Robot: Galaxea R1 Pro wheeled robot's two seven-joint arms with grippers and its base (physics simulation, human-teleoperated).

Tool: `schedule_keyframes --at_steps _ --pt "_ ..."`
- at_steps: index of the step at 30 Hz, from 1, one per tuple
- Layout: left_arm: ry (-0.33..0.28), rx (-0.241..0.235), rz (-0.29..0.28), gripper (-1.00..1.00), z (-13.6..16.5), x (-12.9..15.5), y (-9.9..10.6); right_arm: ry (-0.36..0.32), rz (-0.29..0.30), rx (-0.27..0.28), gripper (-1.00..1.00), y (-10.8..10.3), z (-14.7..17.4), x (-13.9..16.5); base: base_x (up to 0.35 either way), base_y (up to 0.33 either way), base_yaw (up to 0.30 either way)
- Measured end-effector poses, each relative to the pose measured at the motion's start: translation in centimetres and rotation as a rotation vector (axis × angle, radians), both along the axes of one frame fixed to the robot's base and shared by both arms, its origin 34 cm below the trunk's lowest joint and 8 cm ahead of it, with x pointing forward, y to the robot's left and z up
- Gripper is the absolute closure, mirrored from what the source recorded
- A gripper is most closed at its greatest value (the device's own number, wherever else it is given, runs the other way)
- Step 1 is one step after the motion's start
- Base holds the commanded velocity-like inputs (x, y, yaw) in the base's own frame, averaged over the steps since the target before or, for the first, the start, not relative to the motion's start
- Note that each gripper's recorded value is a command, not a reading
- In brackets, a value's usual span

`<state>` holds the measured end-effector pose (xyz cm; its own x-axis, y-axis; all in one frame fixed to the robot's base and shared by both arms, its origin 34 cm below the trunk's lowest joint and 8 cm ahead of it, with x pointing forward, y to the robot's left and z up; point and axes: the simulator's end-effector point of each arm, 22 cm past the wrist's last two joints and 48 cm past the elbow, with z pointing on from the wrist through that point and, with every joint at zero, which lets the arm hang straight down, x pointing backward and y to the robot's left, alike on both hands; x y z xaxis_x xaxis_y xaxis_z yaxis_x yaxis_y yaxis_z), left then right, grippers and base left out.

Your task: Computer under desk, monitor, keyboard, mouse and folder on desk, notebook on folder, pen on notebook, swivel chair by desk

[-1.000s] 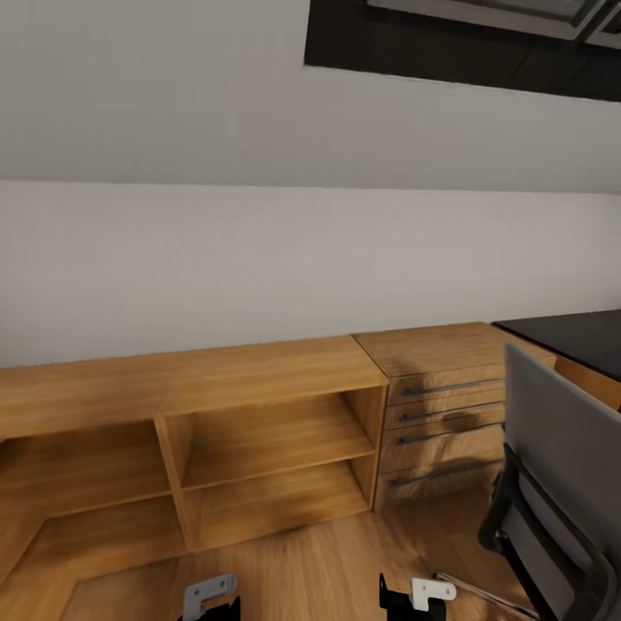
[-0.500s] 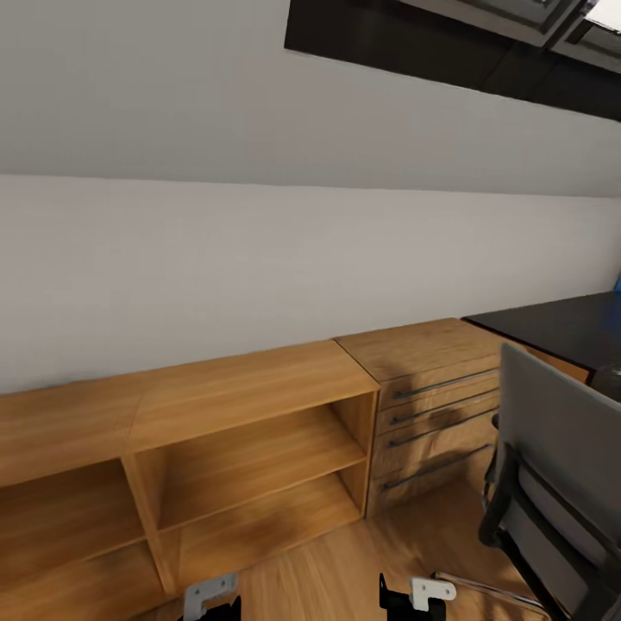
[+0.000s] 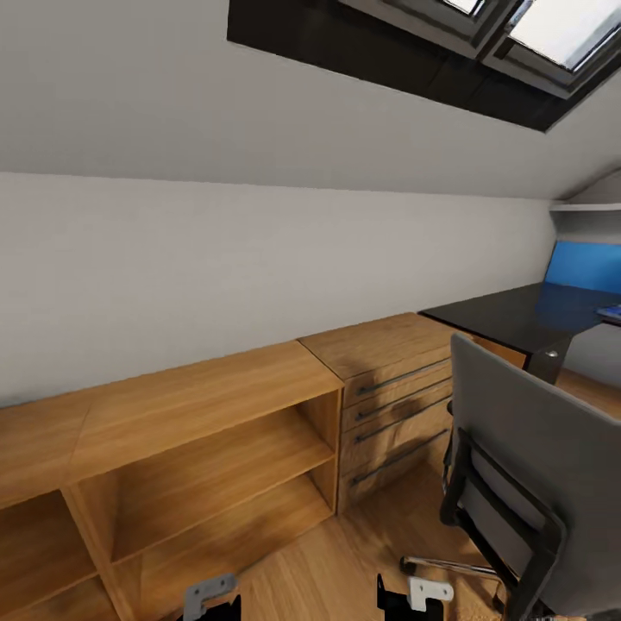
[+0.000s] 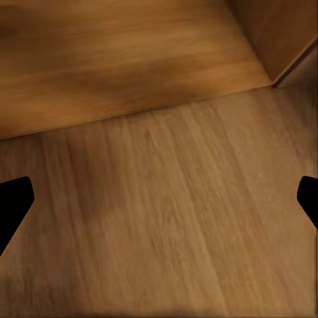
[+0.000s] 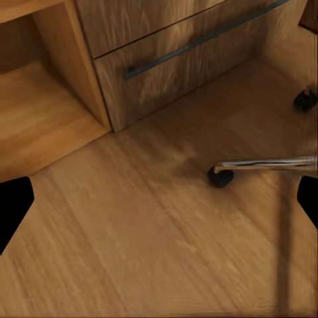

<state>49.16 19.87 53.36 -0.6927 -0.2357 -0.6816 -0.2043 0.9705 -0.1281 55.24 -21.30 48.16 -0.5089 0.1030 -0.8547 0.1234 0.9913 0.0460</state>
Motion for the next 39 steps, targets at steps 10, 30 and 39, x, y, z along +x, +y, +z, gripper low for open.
schedule_keyframes --at_steps 10,30,39 --pt "0.01 -0.001 0.003 -1.0 -0.3 -0.2 0.1 0.014 -0.033 0.0 -1.0 0.3 -0.4 -0.4 0.0 0.0 -0.239" --pt "0.04 -0.001 0.003 -1.0 -1.4 -0.7 0.1 0.047 -0.058 -0.002 -1.0 -0.2 -1.7 -1.2 0.0 0.0 -0.108" --pt "0.054 -0.001 0.003 -1.0 -1.9 -1.0 0.1 0.063 -0.07 0.002 -1.0 -0.3 -2.3 -1.6 0.0 0.0 -0.096"
